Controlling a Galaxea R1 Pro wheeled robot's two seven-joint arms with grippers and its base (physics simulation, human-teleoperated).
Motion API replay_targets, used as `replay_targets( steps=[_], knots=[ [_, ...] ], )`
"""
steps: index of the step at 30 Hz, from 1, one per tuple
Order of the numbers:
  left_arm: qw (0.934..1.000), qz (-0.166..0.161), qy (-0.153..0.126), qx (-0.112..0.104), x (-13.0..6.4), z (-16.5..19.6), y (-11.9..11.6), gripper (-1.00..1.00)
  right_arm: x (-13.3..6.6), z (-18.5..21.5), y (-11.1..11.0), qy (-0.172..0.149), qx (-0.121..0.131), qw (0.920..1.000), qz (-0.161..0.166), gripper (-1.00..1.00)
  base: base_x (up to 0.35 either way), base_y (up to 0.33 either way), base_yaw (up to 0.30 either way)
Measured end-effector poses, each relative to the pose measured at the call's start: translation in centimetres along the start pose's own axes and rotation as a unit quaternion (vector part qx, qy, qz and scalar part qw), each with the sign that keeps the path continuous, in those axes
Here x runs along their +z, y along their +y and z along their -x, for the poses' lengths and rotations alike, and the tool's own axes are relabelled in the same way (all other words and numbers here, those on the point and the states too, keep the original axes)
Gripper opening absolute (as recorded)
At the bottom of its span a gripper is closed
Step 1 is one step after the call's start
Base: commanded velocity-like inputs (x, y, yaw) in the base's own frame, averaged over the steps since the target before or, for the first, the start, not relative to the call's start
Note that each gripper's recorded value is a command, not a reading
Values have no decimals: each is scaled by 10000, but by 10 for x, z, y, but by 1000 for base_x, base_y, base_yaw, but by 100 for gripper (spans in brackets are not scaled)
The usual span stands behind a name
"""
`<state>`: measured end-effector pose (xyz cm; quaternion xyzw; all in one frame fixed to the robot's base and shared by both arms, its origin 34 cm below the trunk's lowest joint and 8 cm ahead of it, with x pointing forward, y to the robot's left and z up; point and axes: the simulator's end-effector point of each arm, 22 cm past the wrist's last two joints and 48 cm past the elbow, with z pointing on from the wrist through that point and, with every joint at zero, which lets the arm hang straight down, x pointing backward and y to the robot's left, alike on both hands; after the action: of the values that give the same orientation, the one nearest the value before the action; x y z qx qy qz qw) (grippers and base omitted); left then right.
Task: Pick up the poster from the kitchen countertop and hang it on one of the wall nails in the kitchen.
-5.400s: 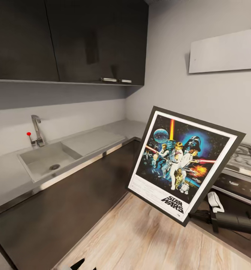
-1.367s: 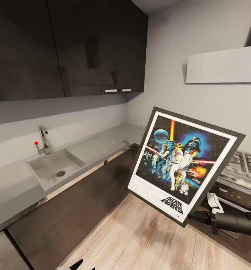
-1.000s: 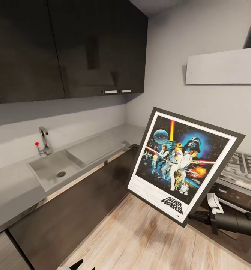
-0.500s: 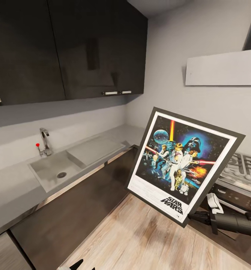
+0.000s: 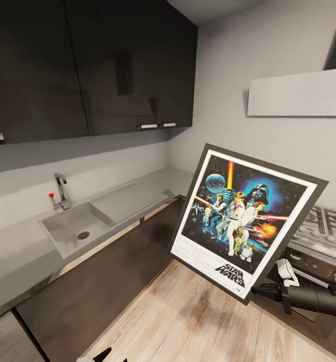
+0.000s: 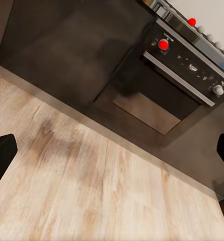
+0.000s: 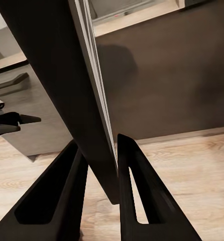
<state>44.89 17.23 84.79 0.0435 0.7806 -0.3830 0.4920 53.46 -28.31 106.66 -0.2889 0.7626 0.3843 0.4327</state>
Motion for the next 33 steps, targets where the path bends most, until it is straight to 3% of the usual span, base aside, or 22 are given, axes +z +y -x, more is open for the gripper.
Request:
replay_targets(
  steps=[33],
  knots=[
    [10000, -6, -2, 5, -5, 4, -7, 100, -5, 5, 6, -6, 8, 10000, -2, -100, -6, 0, 0]
  ],
)
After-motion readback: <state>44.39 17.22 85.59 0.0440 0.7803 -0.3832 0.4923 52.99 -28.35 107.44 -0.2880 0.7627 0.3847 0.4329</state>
